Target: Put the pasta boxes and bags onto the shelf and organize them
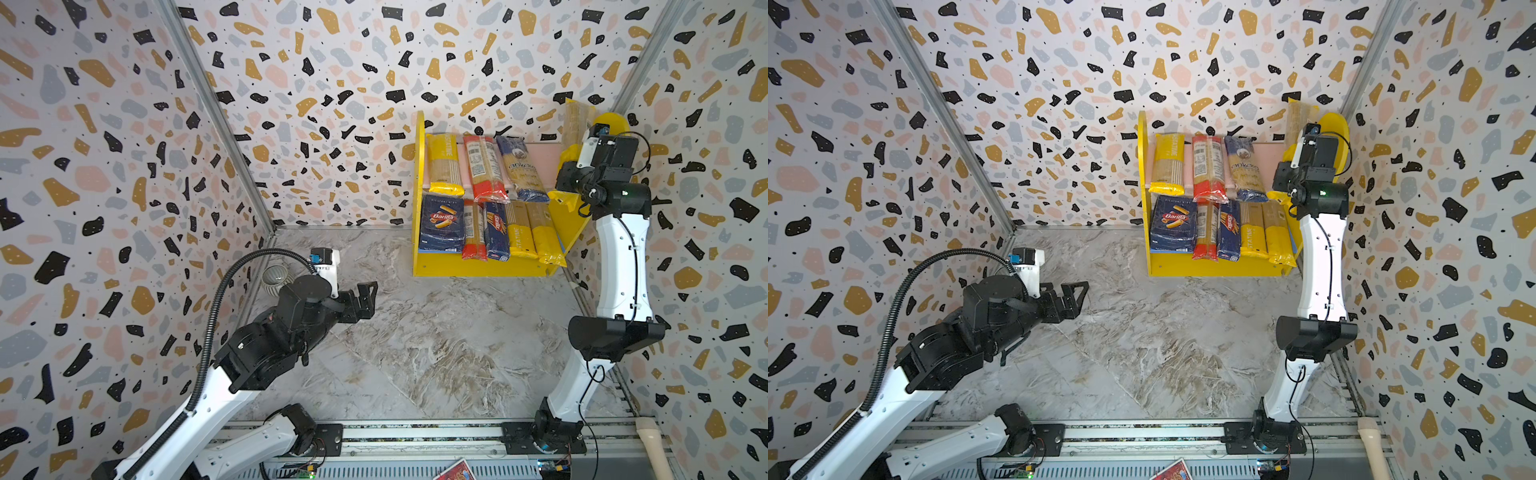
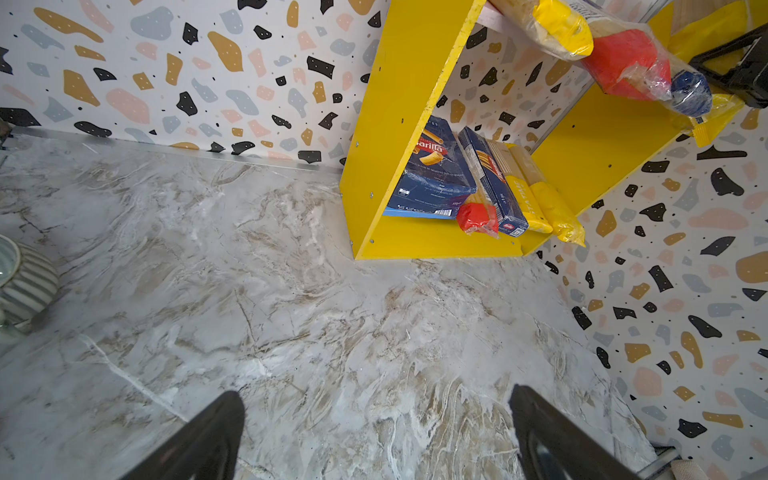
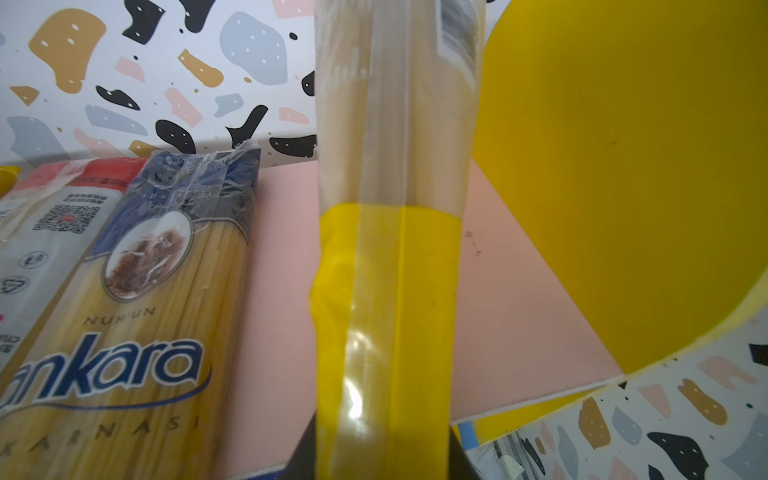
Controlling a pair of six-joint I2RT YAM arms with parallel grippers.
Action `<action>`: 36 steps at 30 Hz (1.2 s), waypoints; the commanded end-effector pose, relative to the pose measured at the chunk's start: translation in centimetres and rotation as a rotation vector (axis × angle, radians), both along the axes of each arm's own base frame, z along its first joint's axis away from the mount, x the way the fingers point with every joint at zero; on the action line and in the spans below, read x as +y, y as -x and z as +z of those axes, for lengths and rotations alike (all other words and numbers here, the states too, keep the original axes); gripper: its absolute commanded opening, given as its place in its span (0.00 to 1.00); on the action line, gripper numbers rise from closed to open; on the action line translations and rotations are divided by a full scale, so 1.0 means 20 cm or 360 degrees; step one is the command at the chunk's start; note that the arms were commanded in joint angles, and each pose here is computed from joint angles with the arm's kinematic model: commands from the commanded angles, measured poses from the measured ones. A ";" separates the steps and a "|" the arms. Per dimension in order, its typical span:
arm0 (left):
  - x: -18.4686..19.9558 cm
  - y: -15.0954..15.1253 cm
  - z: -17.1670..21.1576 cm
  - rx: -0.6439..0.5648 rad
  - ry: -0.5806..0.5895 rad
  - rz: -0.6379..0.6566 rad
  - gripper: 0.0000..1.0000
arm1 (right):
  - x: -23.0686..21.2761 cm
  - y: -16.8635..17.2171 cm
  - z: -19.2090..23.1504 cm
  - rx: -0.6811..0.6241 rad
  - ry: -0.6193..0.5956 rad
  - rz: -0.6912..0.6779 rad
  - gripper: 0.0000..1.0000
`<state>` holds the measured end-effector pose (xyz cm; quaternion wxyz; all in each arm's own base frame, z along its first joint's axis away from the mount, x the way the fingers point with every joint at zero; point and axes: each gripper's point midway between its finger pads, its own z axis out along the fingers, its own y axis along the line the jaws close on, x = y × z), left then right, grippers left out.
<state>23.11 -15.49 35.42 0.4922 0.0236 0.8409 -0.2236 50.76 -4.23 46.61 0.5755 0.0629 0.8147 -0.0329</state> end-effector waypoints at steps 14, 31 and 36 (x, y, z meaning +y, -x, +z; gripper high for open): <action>0.01 -0.02 0.07 -0.0055 -0.0019 0.0030 0.99 | 0.04 0.05 0.32 -0.0370 0.0017 0.0034 0.62; 0.22 -0.08 -0.20 -0.0187 -0.0104 0.0390 0.99 | 0.67 0.96 -0.33 -0.0262 -0.0251 0.0485 0.99; 0.32 -0.10 -0.25 -0.0297 -0.0083 0.0575 1.00 | 0.74 1.04 -0.80 -0.0073 -0.0235 0.0477 0.99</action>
